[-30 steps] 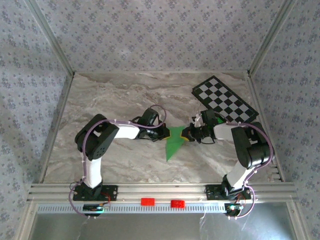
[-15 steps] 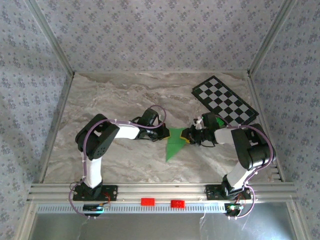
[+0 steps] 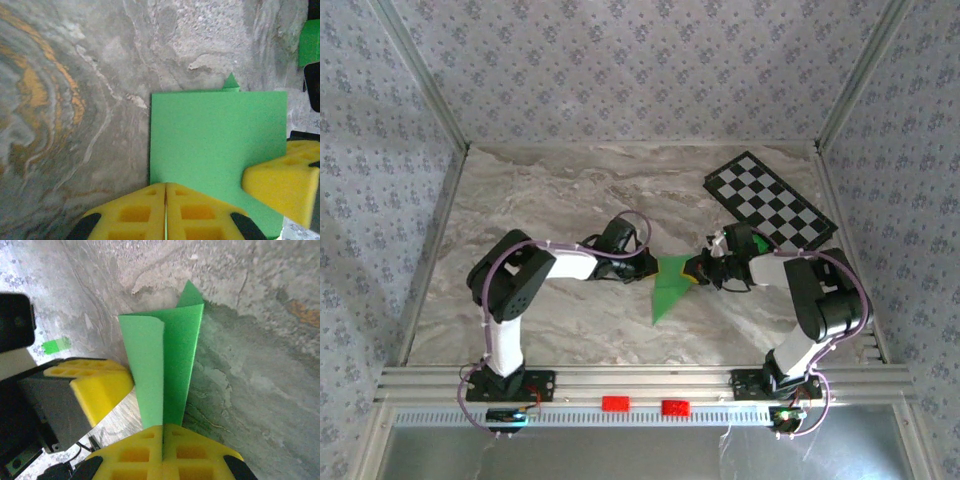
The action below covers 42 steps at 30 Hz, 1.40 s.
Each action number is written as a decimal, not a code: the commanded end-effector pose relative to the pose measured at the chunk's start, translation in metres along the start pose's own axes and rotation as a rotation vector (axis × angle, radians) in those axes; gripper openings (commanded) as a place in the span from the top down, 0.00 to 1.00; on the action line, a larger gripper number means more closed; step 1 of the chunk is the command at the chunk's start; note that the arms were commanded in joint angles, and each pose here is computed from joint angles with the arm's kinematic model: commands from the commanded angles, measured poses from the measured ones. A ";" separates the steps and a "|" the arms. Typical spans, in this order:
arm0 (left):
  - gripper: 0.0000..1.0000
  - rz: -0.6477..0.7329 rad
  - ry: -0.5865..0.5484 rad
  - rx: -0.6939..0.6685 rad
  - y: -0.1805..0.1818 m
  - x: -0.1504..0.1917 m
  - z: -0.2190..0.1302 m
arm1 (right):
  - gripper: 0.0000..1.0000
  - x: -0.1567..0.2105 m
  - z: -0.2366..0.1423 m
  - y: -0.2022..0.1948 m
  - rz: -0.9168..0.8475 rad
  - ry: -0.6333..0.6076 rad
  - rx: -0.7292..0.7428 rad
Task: Fold a paper plane with a square sheet of paper (pick it up from the middle)
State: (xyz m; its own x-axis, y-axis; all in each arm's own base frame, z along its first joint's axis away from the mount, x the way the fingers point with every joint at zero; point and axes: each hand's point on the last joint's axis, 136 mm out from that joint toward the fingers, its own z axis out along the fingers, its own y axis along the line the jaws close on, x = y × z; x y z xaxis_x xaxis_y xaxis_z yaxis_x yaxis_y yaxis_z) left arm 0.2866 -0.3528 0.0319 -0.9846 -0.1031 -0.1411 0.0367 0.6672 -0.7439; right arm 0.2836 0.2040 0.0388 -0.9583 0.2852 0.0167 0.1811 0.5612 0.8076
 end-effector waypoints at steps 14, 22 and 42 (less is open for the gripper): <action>0.64 0.720 -0.067 -0.411 -0.028 0.071 -0.027 | 1.00 -0.018 -0.008 0.012 0.163 -0.225 0.057; 0.58 0.794 -0.037 -0.479 -0.021 0.080 -0.020 | 1.00 -0.014 -0.004 0.013 0.168 -0.217 0.067; 0.65 0.975 -0.050 -0.717 -0.009 0.079 -0.019 | 1.00 -0.014 -0.003 0.025 0.168 -0.204 0.052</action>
State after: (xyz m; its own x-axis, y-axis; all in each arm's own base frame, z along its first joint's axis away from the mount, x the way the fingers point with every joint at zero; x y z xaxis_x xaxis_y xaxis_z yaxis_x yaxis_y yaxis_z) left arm 0.2041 -0.3550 0.0380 -0.6081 0.6240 -0.4907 0.6399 0.7511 0.1622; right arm 0.2957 0.2093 0.0491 -0.8565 0.5154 0.0276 0.3509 0.5422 0.7635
